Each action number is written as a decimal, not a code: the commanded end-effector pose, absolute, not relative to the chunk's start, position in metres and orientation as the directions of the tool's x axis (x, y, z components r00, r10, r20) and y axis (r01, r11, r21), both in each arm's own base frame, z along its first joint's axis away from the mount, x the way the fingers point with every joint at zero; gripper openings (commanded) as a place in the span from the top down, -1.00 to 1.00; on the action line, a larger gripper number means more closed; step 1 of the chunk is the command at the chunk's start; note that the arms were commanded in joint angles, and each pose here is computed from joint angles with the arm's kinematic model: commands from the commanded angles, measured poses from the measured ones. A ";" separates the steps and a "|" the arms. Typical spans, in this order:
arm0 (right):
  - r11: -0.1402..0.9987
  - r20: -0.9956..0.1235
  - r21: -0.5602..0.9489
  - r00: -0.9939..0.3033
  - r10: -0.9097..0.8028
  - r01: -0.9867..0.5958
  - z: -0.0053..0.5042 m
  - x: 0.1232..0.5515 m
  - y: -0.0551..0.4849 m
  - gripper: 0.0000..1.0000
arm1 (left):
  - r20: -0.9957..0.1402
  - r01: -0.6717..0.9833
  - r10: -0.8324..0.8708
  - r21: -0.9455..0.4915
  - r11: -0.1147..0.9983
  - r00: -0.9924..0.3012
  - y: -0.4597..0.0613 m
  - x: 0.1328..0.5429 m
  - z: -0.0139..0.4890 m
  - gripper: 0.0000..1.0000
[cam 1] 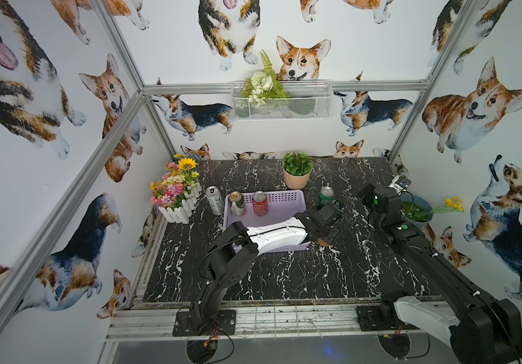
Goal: Take out the drinks from the basket
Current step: Place the drink at the center of the board, then pick up the drink from the basket.
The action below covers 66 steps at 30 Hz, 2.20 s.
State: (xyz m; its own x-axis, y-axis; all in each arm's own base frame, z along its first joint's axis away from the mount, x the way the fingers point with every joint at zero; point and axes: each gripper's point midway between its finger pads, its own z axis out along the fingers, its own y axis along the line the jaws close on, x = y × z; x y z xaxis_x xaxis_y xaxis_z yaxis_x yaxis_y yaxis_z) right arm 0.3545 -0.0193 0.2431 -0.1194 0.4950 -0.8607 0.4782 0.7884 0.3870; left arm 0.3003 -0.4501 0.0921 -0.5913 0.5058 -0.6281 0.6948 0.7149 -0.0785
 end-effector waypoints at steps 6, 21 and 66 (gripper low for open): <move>0.782 -0.857 0.401 -0.105 0.504 0.478 0.244 0.353 -0.020 -0.98 | -0.644 0.731 0.526 -0.077 0.678 -0.556 -0.462 0.299 0.092 -0.23; 0.799 -0.859 0.417 -0.100 0.502 0.433 0.254 0.354 -0.015 -0.98 | -0.748 0.669 0.410 -0.061 0.741 -0.523 -0.442 0.303 0.163 -1.00; 0.865 -0.739 0.141 -0.633 -0.231 -0.481 0.118 0.454 0.415 -0.83 | -0.812 -0.106 -0.271 -0.254 0.961 -0.517 -0.071 0.331 0.262 -1.00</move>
